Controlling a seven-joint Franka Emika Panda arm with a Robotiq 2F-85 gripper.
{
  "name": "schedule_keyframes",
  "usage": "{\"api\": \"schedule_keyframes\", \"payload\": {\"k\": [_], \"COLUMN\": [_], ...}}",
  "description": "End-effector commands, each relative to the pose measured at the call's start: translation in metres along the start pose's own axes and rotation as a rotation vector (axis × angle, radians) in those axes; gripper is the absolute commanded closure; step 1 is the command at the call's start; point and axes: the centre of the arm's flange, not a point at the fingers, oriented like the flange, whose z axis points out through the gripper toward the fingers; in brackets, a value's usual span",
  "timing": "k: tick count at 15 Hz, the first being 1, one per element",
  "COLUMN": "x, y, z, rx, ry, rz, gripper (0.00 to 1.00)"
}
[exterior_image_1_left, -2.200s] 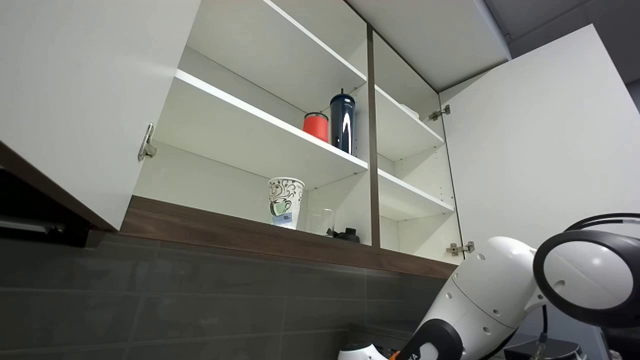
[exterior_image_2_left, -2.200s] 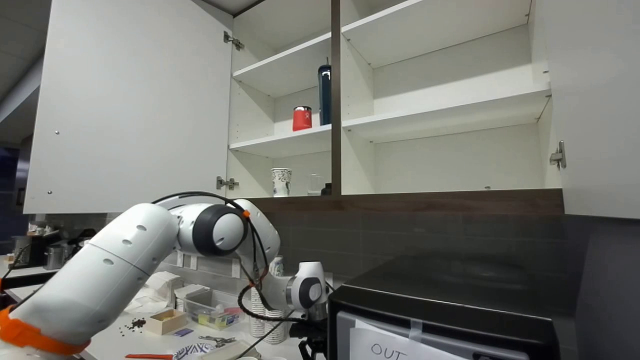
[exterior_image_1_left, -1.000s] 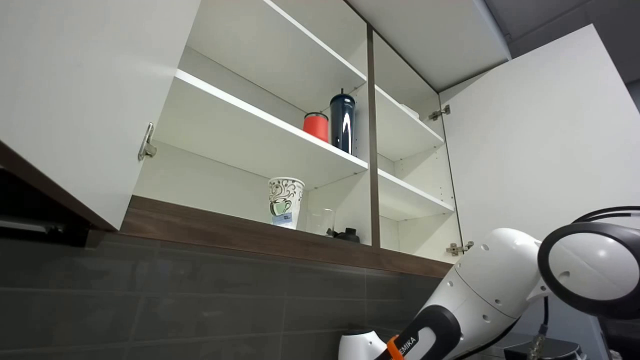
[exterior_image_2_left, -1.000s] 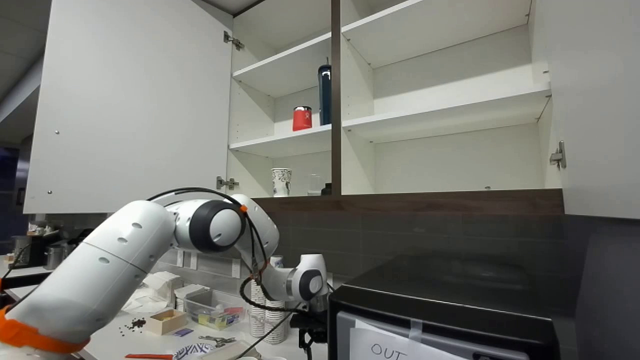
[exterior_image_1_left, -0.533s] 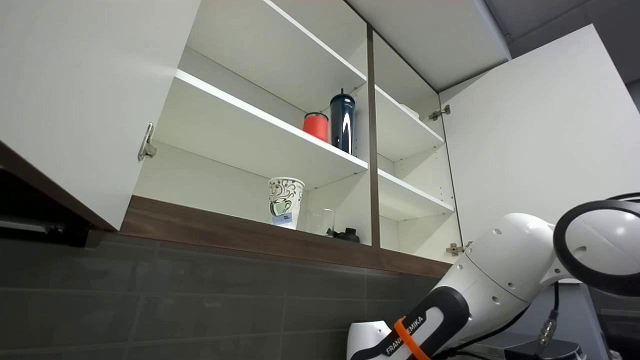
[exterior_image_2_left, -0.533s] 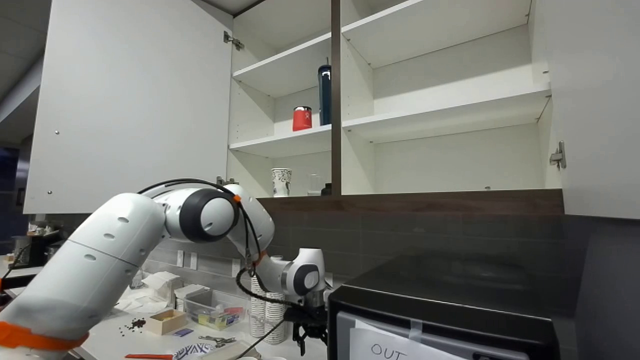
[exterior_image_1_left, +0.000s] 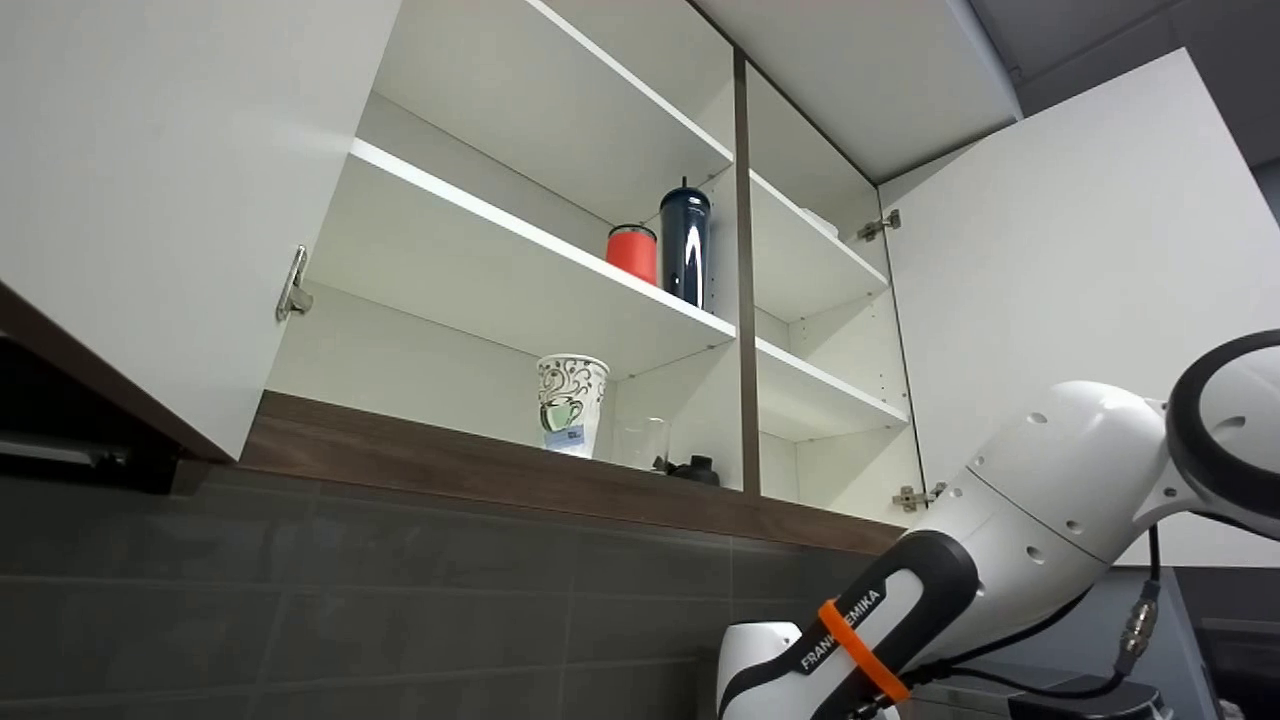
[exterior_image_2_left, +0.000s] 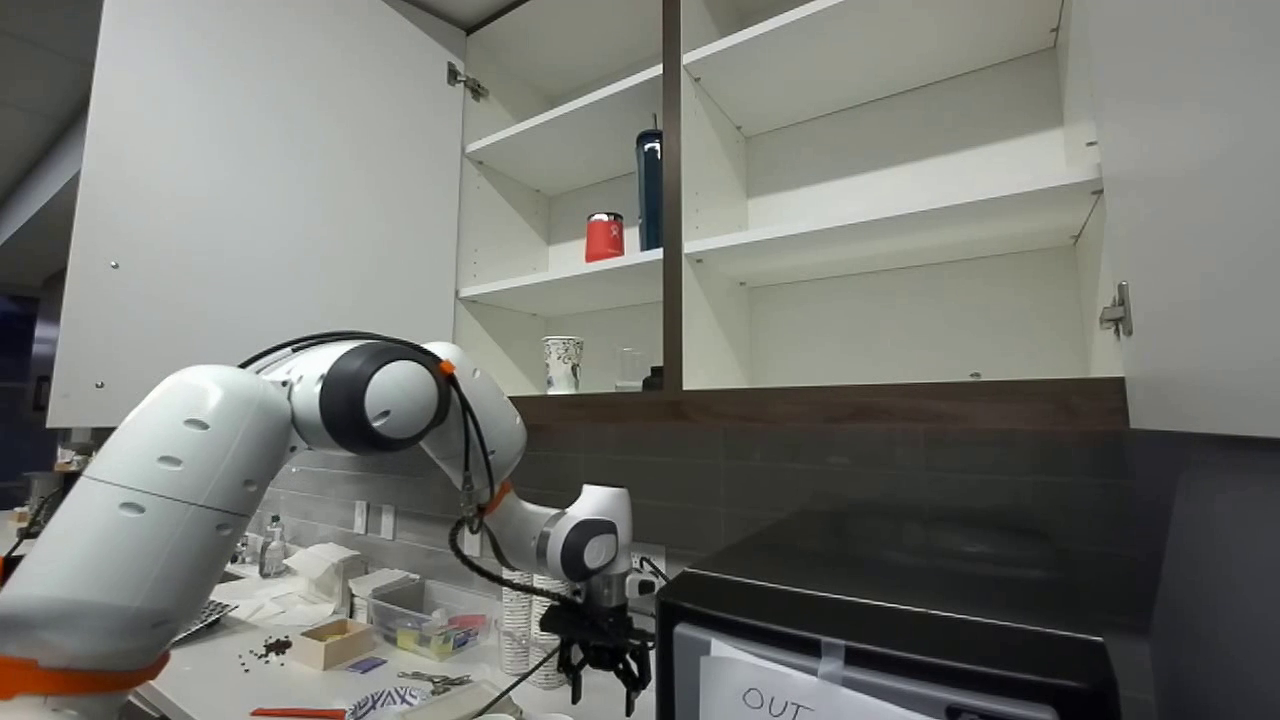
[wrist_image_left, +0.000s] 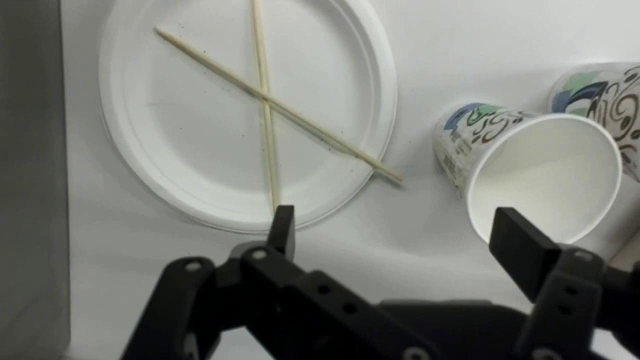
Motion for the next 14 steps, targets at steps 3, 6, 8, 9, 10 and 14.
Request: {"api": "schedule_keyframes", "payload": {"k": [3, 6, 8, 9, 10, 14], "x": [-0.045, -0.058, -0.066, -0.070, -0.048, -0.058], "y": [-0.020, -0.026, -0.030, -0.031, -0.024, -0.027], "z": [-0.009, -0.011, -0.013, -0.014, -0.009, -0.013], "rx": [0.007, -0.001, -0.007, -0.015, -0.013, -0.016], "ry": [0.023, 0.039, 0.048, 0.050, 0.030, 0.035], "rz": [-0.024, -0.034, -0.033, -0.030, -0.027, -0.029], "gripper": [0.00, 0.00, 0.00, 0.00, 0.00, 0.00]}}
